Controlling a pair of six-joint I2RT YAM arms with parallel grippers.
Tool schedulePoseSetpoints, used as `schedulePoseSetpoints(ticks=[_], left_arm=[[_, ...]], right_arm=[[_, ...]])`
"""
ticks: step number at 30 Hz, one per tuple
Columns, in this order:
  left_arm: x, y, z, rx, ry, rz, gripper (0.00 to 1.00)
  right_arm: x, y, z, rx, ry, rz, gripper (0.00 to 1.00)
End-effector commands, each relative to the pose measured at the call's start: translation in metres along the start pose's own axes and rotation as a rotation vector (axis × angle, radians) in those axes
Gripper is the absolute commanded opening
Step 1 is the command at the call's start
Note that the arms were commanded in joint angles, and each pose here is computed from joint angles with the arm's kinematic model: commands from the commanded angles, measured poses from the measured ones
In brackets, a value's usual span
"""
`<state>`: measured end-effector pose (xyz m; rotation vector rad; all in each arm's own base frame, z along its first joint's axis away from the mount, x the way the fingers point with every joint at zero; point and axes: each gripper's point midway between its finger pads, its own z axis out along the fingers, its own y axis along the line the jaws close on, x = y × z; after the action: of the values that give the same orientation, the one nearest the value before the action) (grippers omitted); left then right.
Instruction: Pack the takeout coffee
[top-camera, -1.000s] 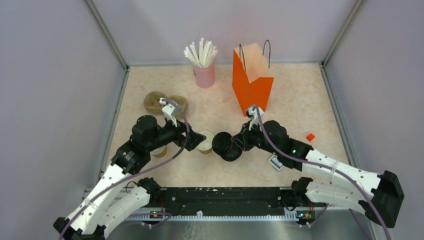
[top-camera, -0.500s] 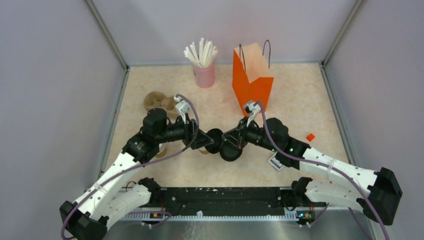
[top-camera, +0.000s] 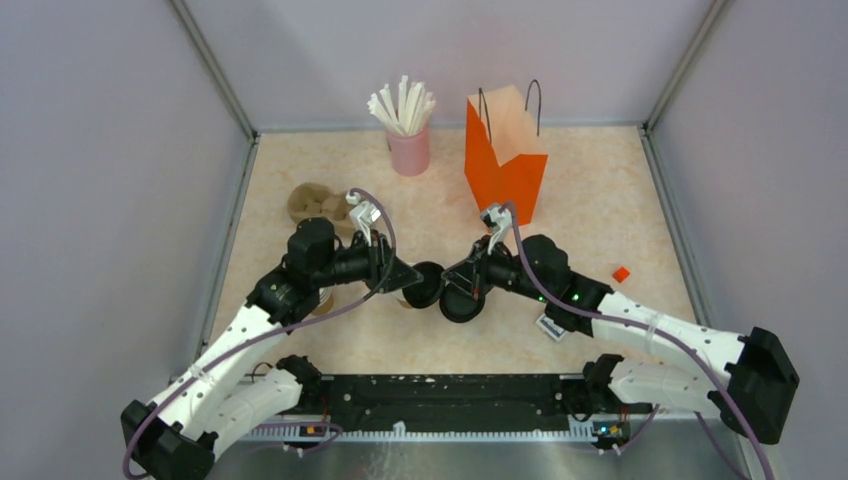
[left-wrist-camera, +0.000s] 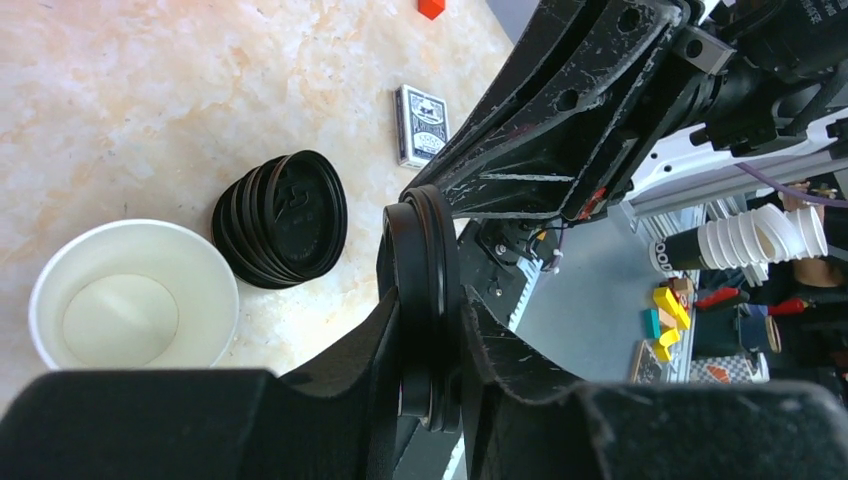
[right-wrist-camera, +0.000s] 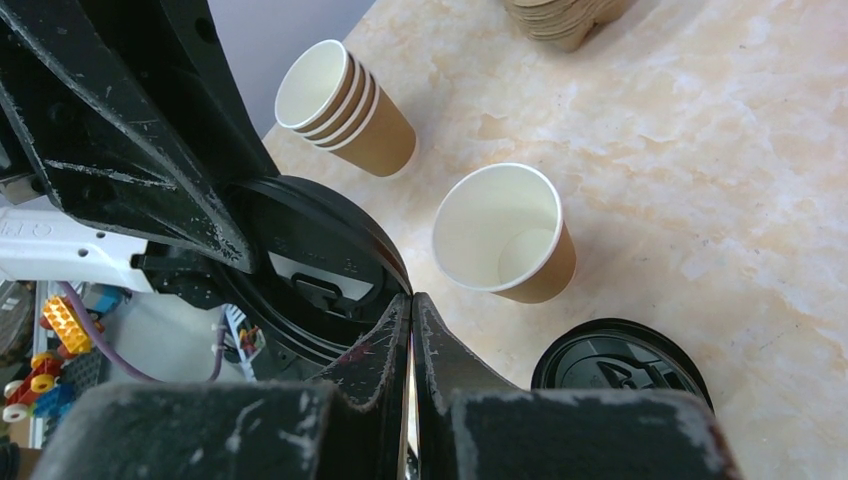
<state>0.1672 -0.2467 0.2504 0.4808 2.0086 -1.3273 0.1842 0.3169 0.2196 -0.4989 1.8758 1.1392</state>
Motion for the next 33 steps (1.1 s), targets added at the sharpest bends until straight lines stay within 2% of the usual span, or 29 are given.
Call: schedulePoseSetpoints(ticks=[1,5,8,11,16,19,20,23,26,28,33], left_arm=[[-0.003,-0.001,0.001,-0.001,-0.015,-0.014,0.28],[-0.006,0.004,0.001,-0.034,-0.03,-0.022,0.23],[-0.007,0.007,0.001,-0.055,-0.042,-0.039,0.22],[-0.01,0.009,0.001,-0.073,-0.058,-0.053,0.23],[-0.017,0.01,0.001,-0.094,-0.091,-0.074,0.26],[-0.022,0.009,0.0,-0.1,-0.107,-0.083,0.26],[-0.024,0.008,-0.001,-0.101,-0.112,-0.086,0.26],[-0.028,0.006,-0.001,-0.1,-0.124,-0.099,0.27],[-0.029,0.005,-0.001,-0.093,-0.127,-0.118,0.28],[-0.028,0.002,0.0,-0.084,-0.122,-0.126,0.29],[-0.027,0.002,-0.001,-0.09,-0.113,-0.146,0.29]], right_arm=[[-0.03,0.013,0.003,-0.04,-0.09,-0.005,0.02],[-0.031,0.006,0.001,0.002,-0.086,-0.021,0.09],[-0.032,0.003,-0.002,0.025,-0.089,-0.033,0.22],[-0.034,0.0,-0.008,0.045,-0.094,-0.066,0.32],[-0.045,0.005,-0.019,0.026,-0.137,-0.19,0.42],[-0.058,0.024,-0.025,-0.022,-0.223,-0.368,0.45],[-0.06,0.033,-0.027,-0.05,-0.26,-0.443,0.49],[-0.051,0.065,-0.033,-0.153,-0.373,-0.796,0.64],[-0.038,0.089,-0.038,-0.215,-0.456,-1.065,0.67],[-0.028,0.095,-0.036,-0.254,-0.466,-1.183,0.68],[-0.002,0.095,-0.024,-0.245,-0.391,-1.397,0.73]])
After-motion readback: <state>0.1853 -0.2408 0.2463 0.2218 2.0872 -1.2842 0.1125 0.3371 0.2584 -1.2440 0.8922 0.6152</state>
